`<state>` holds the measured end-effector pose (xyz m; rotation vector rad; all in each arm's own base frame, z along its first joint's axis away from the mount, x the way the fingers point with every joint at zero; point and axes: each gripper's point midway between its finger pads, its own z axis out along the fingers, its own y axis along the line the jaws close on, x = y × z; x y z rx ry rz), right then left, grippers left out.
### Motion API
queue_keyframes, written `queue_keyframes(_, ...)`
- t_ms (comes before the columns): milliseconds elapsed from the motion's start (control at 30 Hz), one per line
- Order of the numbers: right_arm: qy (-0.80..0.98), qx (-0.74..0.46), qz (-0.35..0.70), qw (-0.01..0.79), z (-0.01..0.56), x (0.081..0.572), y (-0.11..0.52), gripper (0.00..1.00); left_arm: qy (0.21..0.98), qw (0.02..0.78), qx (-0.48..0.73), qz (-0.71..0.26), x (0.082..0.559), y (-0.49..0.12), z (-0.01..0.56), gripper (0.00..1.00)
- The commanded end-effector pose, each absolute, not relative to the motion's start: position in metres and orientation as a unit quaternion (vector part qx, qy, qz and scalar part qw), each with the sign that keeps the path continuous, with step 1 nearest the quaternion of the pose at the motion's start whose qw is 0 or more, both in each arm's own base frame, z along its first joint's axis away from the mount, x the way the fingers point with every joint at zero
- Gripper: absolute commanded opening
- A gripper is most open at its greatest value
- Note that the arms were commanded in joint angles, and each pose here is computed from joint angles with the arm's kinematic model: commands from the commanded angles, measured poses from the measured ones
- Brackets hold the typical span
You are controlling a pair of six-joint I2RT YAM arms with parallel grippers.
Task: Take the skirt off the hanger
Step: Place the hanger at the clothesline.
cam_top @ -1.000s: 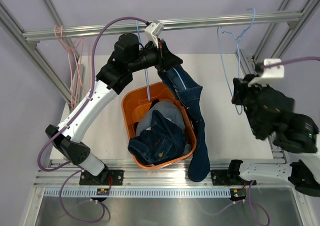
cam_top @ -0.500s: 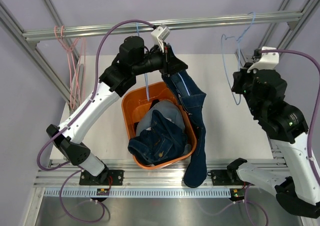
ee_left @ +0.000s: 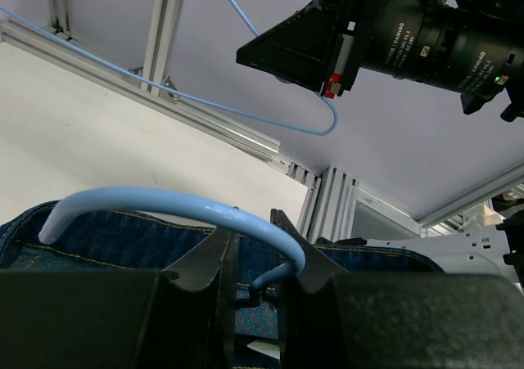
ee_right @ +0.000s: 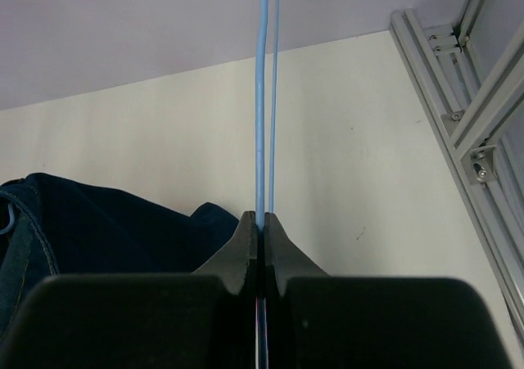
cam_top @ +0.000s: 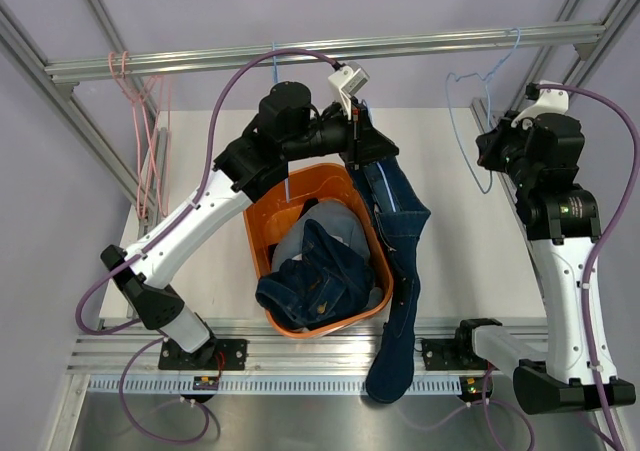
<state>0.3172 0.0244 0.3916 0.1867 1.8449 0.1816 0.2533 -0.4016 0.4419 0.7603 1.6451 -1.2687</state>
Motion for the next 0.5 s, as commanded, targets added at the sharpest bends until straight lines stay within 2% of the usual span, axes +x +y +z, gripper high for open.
queue_keyframes(0,0.782,0.055,0.112,0.61,0.401,0.314,0.034,0.0,0.605,0.494,0.314,-0.54,0.242,-0.397,0.494,0.0)
queue_keyframes(300,0.806,0.072,0.123,0.575,0.361,0.319,0.034,0.01,0.603,0.49,0.312,-0.547,0.234,-0.398,0.496,0.0)
queue_keyframes(333,0.807,0.071,0.125,0.572,0.356,0.32,0.035,0.11,0.602,0.489,0.313,-0.549,0.233,-0.399,0.497,0.0)
queue_keyframes(400,0.808,0.075,0.119,0.572,0.352,0.319,0.033,0.19,0.602,0.487,0.316,-0.548,0.231,-0.402,0.498,0.0)
queue_keyframes(467,0.812,0.08,0.104,0.568,0.348,0.317,0.027,0.37,0.601,0.487,0.317,-0.548,0.228,-0.402,0.501,0.0)
